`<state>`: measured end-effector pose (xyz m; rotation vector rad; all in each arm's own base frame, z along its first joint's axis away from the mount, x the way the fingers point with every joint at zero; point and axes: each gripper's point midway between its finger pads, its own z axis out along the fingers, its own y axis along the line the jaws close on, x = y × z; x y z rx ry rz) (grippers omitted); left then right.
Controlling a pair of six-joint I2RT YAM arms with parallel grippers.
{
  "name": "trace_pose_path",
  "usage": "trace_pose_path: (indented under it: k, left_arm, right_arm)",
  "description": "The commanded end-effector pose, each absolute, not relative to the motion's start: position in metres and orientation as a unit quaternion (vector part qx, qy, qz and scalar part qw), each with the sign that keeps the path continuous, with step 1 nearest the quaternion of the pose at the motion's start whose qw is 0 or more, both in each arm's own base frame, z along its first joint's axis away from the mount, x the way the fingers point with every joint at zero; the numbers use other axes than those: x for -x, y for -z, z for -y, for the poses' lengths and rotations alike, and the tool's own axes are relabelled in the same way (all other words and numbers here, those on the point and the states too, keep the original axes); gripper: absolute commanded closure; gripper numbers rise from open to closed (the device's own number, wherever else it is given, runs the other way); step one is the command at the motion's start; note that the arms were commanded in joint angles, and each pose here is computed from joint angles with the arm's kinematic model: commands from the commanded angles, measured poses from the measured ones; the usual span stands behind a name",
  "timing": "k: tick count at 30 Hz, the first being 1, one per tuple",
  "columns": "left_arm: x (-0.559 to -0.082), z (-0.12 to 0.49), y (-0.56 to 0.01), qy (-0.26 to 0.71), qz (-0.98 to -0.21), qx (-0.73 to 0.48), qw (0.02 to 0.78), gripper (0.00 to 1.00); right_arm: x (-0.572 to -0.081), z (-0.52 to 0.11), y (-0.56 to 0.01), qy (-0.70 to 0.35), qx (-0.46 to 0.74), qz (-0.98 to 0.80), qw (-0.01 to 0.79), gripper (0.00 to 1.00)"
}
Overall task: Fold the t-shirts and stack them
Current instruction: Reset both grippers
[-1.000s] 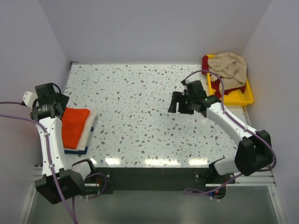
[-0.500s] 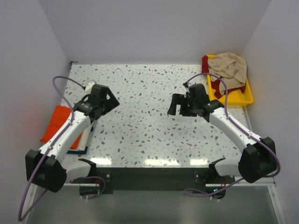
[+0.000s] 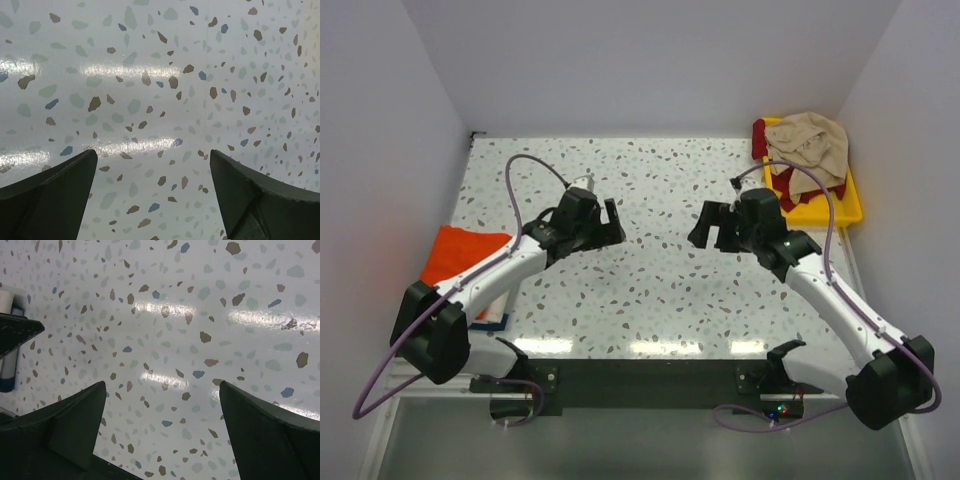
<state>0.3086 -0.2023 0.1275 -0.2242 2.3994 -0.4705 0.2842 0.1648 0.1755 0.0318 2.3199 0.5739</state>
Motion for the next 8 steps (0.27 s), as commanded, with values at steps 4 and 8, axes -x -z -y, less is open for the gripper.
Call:
trace_pose_path:
  k: [4,8]
  left_arm:
    - [-0.325,0.228,-0.163,0.235,-0.892,0.002,0.386,0.00]
    - [-0.326,0.236,-0.169,0.249,-0.889,-0.014,0.384,0.00]
  right_arm:
    - [-0.293,-0.153,-0.196,-0.205,-0.027,-0.884,0.419,0.01]
    - [-0.296,-0.153,-0.201,-0.205,-0.026,-0.883,0.421,0.01]
